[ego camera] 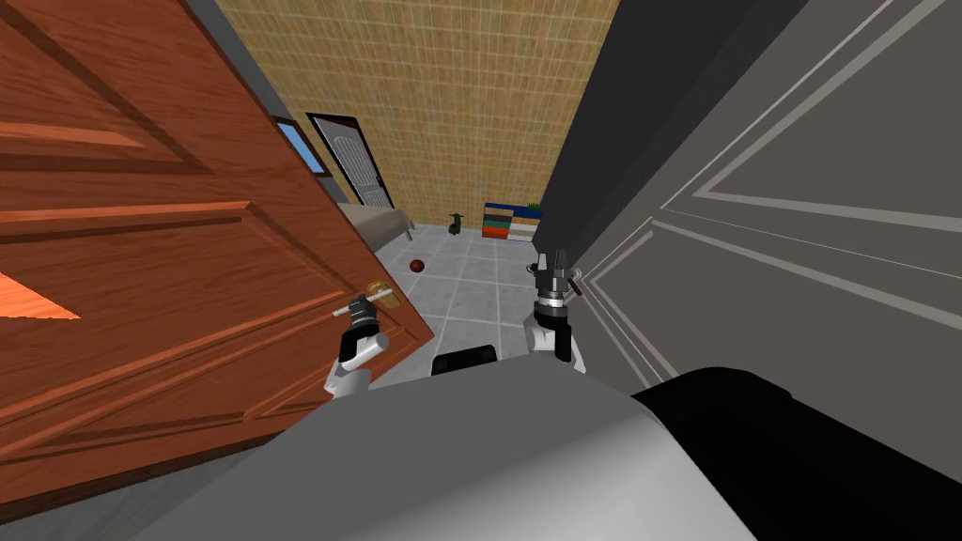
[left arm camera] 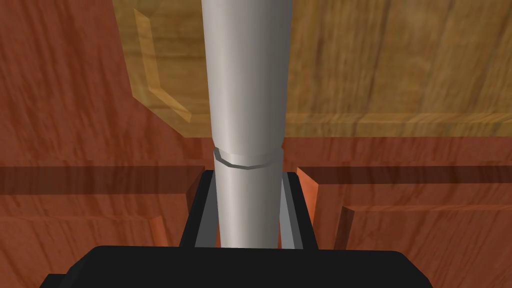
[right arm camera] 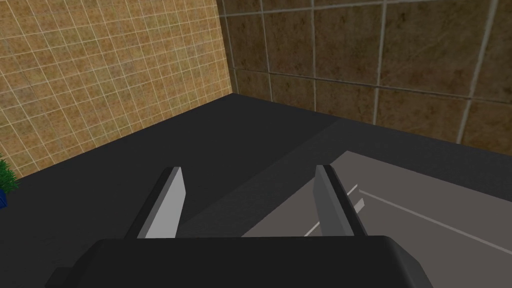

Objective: Push the door open

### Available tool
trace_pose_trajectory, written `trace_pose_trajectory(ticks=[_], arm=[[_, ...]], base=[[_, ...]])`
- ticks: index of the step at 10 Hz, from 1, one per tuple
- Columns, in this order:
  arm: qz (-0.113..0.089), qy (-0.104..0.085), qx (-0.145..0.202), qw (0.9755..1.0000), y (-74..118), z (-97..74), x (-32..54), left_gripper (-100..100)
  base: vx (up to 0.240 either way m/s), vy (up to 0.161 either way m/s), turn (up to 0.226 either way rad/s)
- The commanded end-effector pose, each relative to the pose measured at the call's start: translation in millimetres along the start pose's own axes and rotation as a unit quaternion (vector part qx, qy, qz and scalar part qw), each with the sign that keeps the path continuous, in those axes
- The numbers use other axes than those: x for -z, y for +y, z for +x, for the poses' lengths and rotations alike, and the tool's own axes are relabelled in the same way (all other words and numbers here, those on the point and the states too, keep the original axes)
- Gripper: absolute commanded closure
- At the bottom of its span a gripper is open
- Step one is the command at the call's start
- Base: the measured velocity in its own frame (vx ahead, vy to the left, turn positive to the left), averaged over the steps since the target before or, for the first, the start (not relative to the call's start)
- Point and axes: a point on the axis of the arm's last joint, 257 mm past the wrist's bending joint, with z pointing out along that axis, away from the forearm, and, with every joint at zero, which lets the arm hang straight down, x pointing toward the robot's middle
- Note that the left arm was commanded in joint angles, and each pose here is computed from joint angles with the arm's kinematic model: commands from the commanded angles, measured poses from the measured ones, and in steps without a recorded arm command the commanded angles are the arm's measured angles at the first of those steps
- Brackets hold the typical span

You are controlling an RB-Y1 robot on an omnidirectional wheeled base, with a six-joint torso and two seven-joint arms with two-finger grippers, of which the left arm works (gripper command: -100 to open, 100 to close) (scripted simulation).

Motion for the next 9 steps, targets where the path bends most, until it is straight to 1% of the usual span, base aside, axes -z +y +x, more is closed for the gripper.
trace_pose_trajectory(ticks=[1,4,5,8,9], arm=[[0.006,-0.025,-0.004,0.9996,-4.6,-28.2,1.5,100],[0.006,-0.049,-0.004,0.9988,-4.8,-51.9,5.3,100],[0.006,-0.064,-0.003,0.9979,-4.8,-67.5,8.4,100],[0.006,-0.086,-0.002,0.9962,-4.5,-89.7,14.0,100],[0.005,-0.101,-0.001,0.9949,-4.1,-103.4,18.1,100]], base=[[0.153,-0.02,-0.059],[0.118,-0.018,-0.024],[0.121,-0.003,-0.063],[0.129,-0.016,-0.019],[0.133,-0.003,-0.046]])
